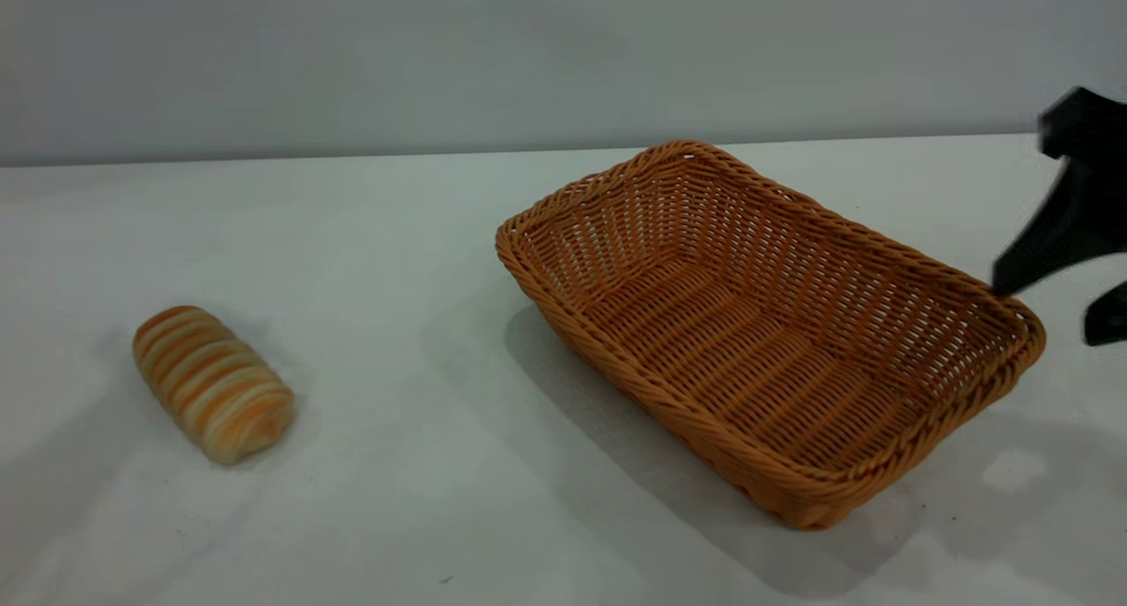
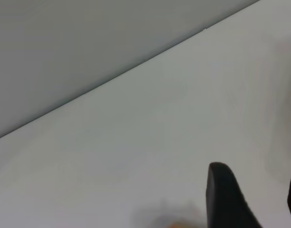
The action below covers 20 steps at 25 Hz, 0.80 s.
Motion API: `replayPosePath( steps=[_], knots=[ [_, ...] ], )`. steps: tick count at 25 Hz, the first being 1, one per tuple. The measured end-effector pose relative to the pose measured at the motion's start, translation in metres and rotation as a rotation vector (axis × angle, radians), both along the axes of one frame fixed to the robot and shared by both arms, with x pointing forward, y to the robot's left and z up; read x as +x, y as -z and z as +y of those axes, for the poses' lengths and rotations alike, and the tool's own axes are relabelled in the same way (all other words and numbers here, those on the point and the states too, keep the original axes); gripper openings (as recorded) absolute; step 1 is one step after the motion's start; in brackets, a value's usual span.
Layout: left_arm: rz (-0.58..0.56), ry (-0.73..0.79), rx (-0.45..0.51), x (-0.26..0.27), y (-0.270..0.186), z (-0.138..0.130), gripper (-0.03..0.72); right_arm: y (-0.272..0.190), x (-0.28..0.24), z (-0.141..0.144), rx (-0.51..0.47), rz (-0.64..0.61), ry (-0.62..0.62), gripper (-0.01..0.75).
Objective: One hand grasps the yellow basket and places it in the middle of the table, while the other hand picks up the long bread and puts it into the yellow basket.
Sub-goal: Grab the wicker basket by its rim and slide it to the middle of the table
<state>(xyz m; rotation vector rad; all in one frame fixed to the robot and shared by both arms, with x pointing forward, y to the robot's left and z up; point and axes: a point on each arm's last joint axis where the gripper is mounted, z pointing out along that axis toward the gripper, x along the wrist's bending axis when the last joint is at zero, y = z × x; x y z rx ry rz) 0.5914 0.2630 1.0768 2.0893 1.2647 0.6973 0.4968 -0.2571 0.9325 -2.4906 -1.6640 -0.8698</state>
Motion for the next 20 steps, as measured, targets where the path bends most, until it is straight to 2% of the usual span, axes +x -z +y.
replayPosePath(
  steps=[10, 20],
  knots=[
    [0.027, -0.02, -0.032, 0.048, 0.028, -0.004, 0.395, 0.053, 0.012, 0.002, 0.019, 0.176, 0.04, 0.516],
    [0.05, -0.023, -0.04, 0.065, 0.05, -0.005, 0.395, 0.084, 0.03, 0.007, 0.08, 0.203, 0.056, 0.516]
  ],
)
